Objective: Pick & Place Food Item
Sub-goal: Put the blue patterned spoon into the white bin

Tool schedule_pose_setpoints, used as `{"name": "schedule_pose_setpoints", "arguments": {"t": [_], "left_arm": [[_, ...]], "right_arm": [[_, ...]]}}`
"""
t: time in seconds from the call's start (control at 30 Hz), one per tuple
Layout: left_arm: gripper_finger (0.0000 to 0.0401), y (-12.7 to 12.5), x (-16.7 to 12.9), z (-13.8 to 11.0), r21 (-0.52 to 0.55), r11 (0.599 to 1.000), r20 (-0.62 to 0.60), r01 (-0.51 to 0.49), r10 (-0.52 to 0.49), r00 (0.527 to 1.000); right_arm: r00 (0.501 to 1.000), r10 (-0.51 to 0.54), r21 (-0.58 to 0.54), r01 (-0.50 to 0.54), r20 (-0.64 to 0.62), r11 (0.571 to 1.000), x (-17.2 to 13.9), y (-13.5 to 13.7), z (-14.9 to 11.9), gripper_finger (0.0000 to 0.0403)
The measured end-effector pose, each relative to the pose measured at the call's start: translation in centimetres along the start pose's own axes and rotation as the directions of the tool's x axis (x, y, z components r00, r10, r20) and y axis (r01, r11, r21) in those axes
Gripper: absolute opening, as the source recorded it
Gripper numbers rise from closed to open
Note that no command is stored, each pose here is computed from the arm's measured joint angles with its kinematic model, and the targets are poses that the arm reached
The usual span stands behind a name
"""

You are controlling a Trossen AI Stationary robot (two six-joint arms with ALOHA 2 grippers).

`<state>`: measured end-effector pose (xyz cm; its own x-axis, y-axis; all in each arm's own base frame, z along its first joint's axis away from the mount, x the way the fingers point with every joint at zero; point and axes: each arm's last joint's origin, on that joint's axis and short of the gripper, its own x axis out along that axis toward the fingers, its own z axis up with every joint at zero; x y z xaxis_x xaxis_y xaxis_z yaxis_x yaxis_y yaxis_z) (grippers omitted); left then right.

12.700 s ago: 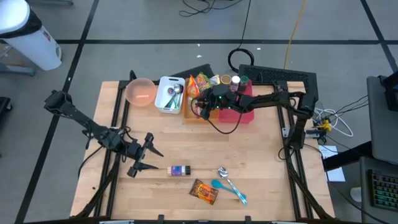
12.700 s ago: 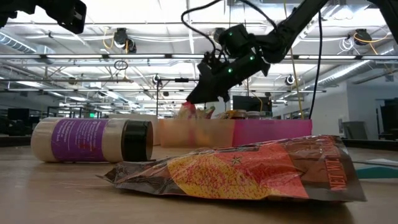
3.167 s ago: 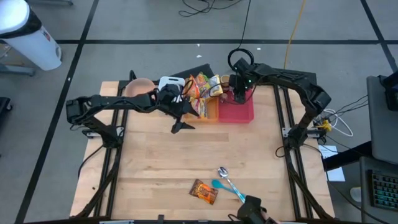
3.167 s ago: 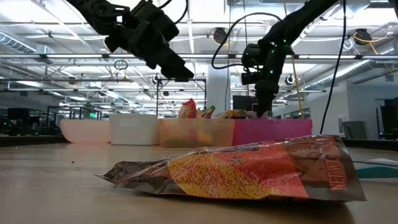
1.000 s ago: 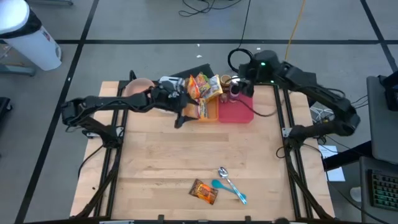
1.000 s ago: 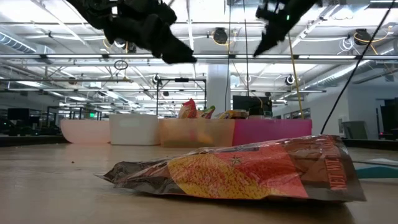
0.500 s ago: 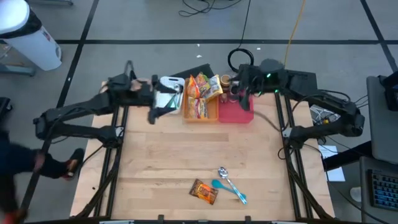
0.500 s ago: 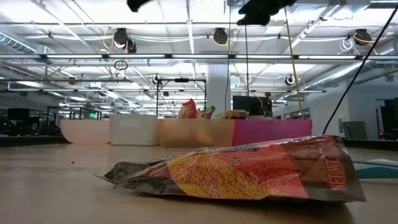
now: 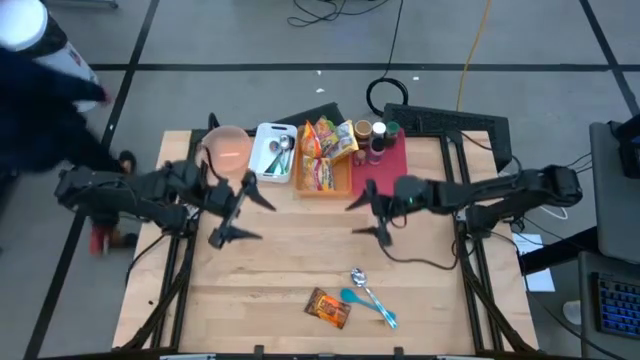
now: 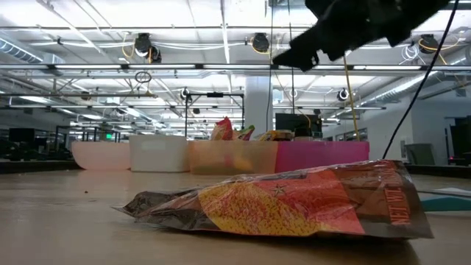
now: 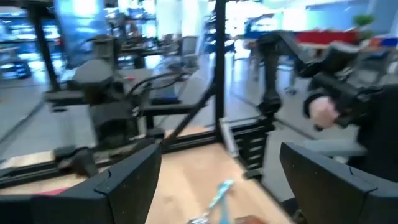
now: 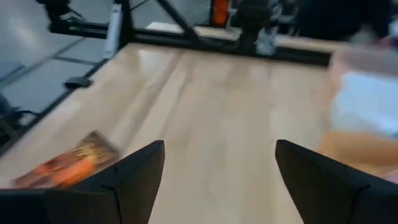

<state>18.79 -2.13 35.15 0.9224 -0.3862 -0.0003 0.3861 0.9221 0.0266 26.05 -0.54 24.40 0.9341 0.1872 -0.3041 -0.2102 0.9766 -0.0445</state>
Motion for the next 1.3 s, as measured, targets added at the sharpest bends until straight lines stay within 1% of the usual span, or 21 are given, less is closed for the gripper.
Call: {"name": "schedule_pose_setpoints", "arguments": {"t": [0.07, 0.2, 0.3, 0.4, 0.47, 0.57, 0.63, 0.7, 0.83, 1.0, 1.1, 1.3], "left_arm": [[0.0337, -0.8, 0.8, -1.1, -0.025, 1.0, 0.01, 0.013, -0.013, 1.0], [0.0337, -2.4, 2.1, -3.1, -0.074, 0.997, 0.028, 0.003, -0.001, 1.0], [0.0337, -3.5, 3.2, -5.1, -0.135, 0.991, -0.002, -0.004, 0.004, 1.0], [0.0337, -4.6, 4.4, -7.0, -0.196, 0.98, -0.031, -0.015, 0.009, 0.999], [0.0337, -5.4, 5.4, -8.2, -0.236, 0.971, -0.046, -0.027, 0.016, 0.999], [0.0337, -6.8, 6.9, -9.8, -0.277, 0.96, -0.062, -0.039, 0.022, 0.998], [0.0337, -7.8, 7.9, -10.7, -0.296, 0.955, -0.055, -0.037, 0.022, 0.998], [0.0337, -8.8, 8.7, -11.6, -0.307, 0.951, -0.039, -0.031, 0.019, 0.999], [0.0337, -10.1, 10.0, -12.8, -0.317, 0.948, 0.019, -0.025, 0.033, 0.999], [0.0337, -11.1, 11.0, -14.4, -0.332, 0.942, 0.041, -0.042, 0.059, 0.997], [0.0337, -11.3, 11.4, -15.2, -0.358, 0.932, 0.043, -0.056, 0.076, 0.996], [0.0337, -11.5, 12.1, -16.1, -0.403, 0.913, 0.031, -0.059, 0.078, 0.996]], "right_arm": [[1.0, 0.024, 0.042, -0.024, -0.009, 0.999, 0.3, 1.3, -0.7, 0.0295], [0.994, 0.113, 0.082, -0.112, -0.008, 0.99, 0.5, 3.8, -0.9, 0.0293], [0.987, 0.16, 0.11, -0.156, -0.027, 0.982, 0.7, 5.6, -1.1, 0.0293], [0.991, 0.13, 0.104, -0.125, -0.04, 0.987, 1.0, 7.3, -1.2, 0.0293], [0.991, 0.104, 0.093, -0.097, -0.078, 0.991, 1.3, 8.5, -1.8, 0.0293], [0.99, 0.082, 0.118, -0.068, -0.114, 0.991, 1.9, 10.1, -2.6, 0.0293], [0.985, 0.086, 0.135, -0.066, -0.151, 0.989, 2.4, 11.2, -3.4, 0.0293], [0.982, 0.067, 0.14, -0.042, -0.175, 0.989, 3.0, 12.2, -4.2, 0.0293], [0.985, 0.012, 0.127, 0.01, -0.174, 0.992, 4.3, 13.9, -5.7, 0.0293], [0.983, -0.017, 0.097, 0.035, -0.181, 0.995, 5.8, 14.8, -7.6, 0.0293], [0.975, -0.029, 0.086, 0.049, -0.221, 0.995, 6.3, 14.6, -8.5, 0.0293], [0.954, -0.057, 0.114, 0.094, -0.293, 0.989, 6.4, 13.8, -9.3, 0.0293]]}}
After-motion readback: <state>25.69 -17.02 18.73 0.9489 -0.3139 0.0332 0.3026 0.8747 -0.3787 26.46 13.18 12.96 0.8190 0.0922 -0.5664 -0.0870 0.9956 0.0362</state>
